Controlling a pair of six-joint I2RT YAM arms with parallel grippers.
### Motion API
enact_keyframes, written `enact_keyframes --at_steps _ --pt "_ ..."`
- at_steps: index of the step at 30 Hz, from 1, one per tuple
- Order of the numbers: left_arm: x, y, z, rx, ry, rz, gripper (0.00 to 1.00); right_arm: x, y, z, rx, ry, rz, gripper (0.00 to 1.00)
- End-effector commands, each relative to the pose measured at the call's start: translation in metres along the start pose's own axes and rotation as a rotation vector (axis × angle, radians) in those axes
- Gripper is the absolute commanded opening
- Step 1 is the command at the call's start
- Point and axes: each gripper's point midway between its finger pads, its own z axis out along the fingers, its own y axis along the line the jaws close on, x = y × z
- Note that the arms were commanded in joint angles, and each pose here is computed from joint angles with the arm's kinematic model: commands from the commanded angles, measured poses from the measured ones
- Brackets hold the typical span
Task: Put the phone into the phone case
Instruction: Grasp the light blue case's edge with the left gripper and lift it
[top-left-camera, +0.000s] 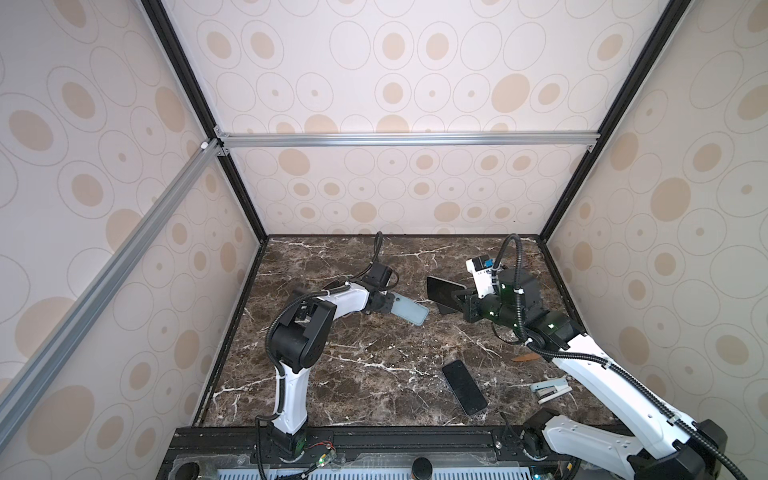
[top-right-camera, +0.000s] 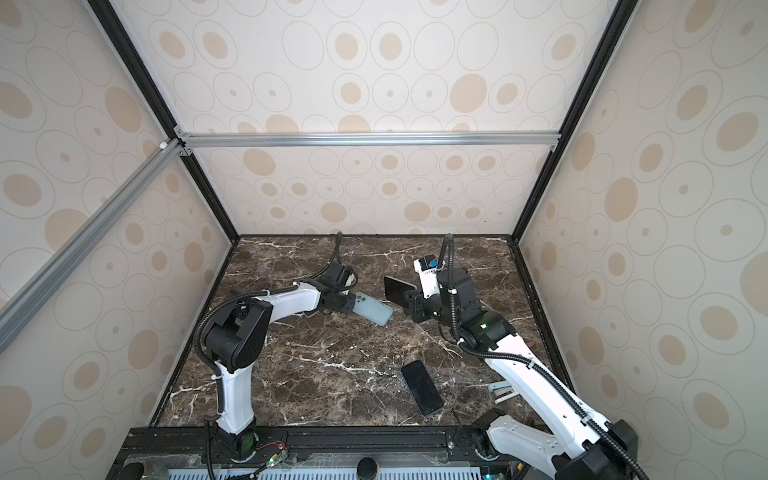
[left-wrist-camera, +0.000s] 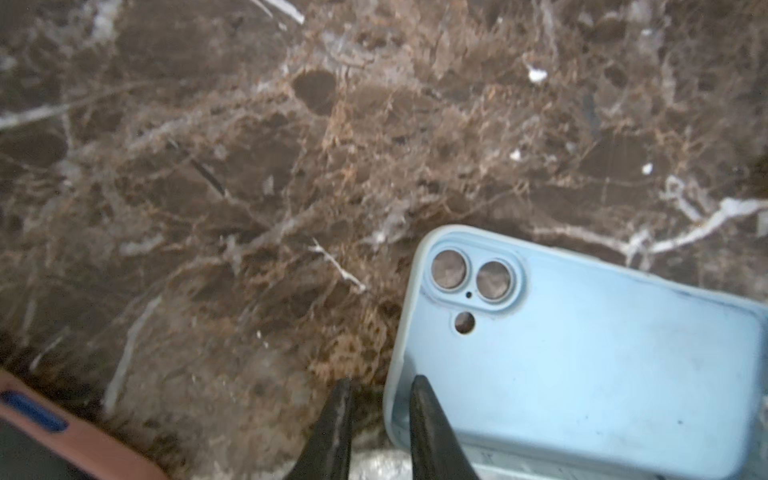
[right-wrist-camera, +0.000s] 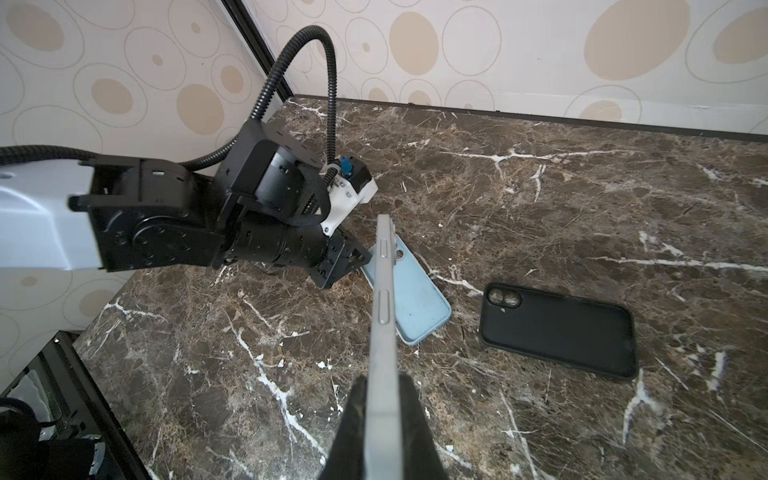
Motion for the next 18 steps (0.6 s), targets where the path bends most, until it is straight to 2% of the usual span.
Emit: enact_keyframes --at_steps 1,12,18 --pt "0.029 -0.002 -0.009 -0.013 0.058 -0.039 0.26 -0.013 0.005 0.002 -0.033 -0.049 -0.004 0.00" --pt "0.120 -0.013 -0.045 0.064 0.120 -0.170 0.28 0.008 0.009 0.032 -0.086 0.058 0.056 0.00" --pt "0.119 -0.002 -0.065 0.029 0.078 -0.145 0.28 0.020 0.023 0.049 -0.182 0.133 0.095 0.00"
